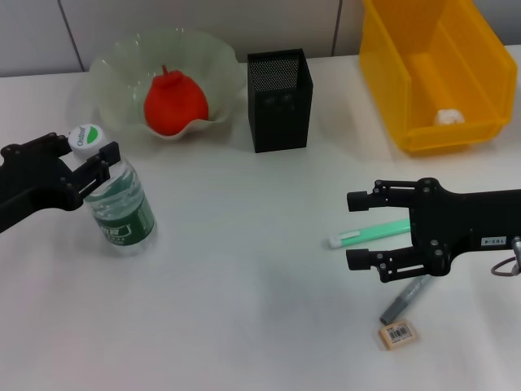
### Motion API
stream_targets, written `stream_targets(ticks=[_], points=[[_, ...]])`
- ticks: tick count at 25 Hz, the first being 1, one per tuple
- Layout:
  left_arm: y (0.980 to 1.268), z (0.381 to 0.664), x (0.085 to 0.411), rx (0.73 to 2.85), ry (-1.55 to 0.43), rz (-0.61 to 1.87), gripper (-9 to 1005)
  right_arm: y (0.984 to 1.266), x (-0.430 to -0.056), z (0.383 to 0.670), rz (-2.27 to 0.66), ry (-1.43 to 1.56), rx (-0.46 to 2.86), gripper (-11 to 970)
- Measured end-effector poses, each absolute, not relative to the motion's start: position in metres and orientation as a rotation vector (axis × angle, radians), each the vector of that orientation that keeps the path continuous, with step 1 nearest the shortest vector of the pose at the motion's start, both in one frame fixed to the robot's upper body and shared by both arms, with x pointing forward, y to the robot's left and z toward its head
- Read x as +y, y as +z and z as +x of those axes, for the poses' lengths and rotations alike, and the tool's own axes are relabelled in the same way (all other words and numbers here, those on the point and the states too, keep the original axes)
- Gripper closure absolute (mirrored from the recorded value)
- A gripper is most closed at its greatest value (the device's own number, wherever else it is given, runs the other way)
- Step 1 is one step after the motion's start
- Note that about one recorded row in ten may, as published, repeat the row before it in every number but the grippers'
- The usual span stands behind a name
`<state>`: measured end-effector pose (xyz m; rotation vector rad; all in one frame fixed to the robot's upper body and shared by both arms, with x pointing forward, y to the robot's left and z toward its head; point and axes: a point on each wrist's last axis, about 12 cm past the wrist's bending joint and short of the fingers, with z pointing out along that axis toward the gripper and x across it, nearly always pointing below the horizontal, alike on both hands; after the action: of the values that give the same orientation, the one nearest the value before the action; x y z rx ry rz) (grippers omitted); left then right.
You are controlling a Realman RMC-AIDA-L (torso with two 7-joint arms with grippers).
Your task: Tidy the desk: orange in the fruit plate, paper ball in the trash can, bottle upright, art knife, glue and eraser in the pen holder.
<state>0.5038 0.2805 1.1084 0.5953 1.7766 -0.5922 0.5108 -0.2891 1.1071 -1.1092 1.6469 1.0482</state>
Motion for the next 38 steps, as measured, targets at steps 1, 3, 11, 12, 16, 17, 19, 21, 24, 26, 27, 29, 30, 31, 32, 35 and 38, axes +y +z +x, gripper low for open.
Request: stream_targets(ticks=[1, 3, 11, 12, 16, 17, 19, 21, 24, 26, 27, 29, 30, 31, 32, 35, 38], points=[[1.108, 0.504, 0.28, 1.776, -0.594, 0.598, 552, 1.107, -0.289, 0.511, -1.11, 1.048, 1.647, 113], [1.108, 0.503, 0.28, 1.777, -0.596, 0.603, 552, 1.107, -0.289, 0.511, -1.111, 1.049, 1.647, 113], [1.108, 0.502, 0.28, 1.781, -0.594, 0.613, 481, 1.106, -0.289, 0.51, -1.109, 1.051, 1.646, 113], [1.108, 0.501, 0.28, 1.778, -0.596, 0.619, 469, 1.106, -0.289, 0.51, -1.109, 1.051, 1.646, 113], [1.108, 0.499, 0.28, 1.778, -0.604, 0.624, 421, 1.106, -0.289, 0.51, -1.11, 1.051, 1.646, 113], [1.108, 0.499, 0.28, 1.778, -0.604, 0.624, 377, 1.106, -0.289, 0.51, -1.11, 1.051, 1.646, 113], [1.109, 0.497, 0.281, 1.774, -0.612, 0.624, 288, 1.106, -0.289, 0.51, -1.11, 1.051, 1.645, 113], [1.11, 0.496, 0.282, 1.769, -0.617, 0.625, 200, 1.107, -0.289, 0.51, -1.111, 1.053, 1.644, 113], [1.112, 0.492, 0.285, 1.762, -0.62, 0.622, 200, 1.107, -0.289, 0.51, -1.111, 1.055, 1.643, 113], [1.112, 0.492, 0.285, 1.762, -0.62, 0.622, 200, 1.106, -0.289, 0.509, -1.11, 1.057, 1.644, 113], [1.112, 0.492, 0.285, 1.762, -0.62, 0.622, 200, 1.106, -0.289, 0.509, -1.11, 1.058, 1.644, 113], [1.119, 0.481, 0.306, 1.741, -0.641, 0.587, 200, 1.106, -0.289, 0.509, -1.11, 1.058, 1.644, 113], [1.119, 0.481, 0.306, 1.741, -0.641, 0.587, 200, 1.106, -0.289, 0.509, -1.109, 1.059, 1.644, 113], [1.12, 0.477, 0.314, 1.734, -0.65, 0.564, 200, 1.106, -0.29, 0.508, -1.106, 1.058, 1.644, 113], [1.119, 0.468, 0.328, 1.718, -0.677, 0.537, 200, 1.106, -0.29, 0.508, -1.106, 1.058, 1.644, 113], [1.115, 0.45, 0.348, 1.684, -0.717, 0.527, 201, 1.106, -0.291, 0.508, -1.096, 1.054, 1.644, 113], [1.108, 0.428, 0.362, 1.633, -0.772, 0.554, 201, 1.106, -0.294, 0.507, -1.08, 1.048, 1.645, 113]])
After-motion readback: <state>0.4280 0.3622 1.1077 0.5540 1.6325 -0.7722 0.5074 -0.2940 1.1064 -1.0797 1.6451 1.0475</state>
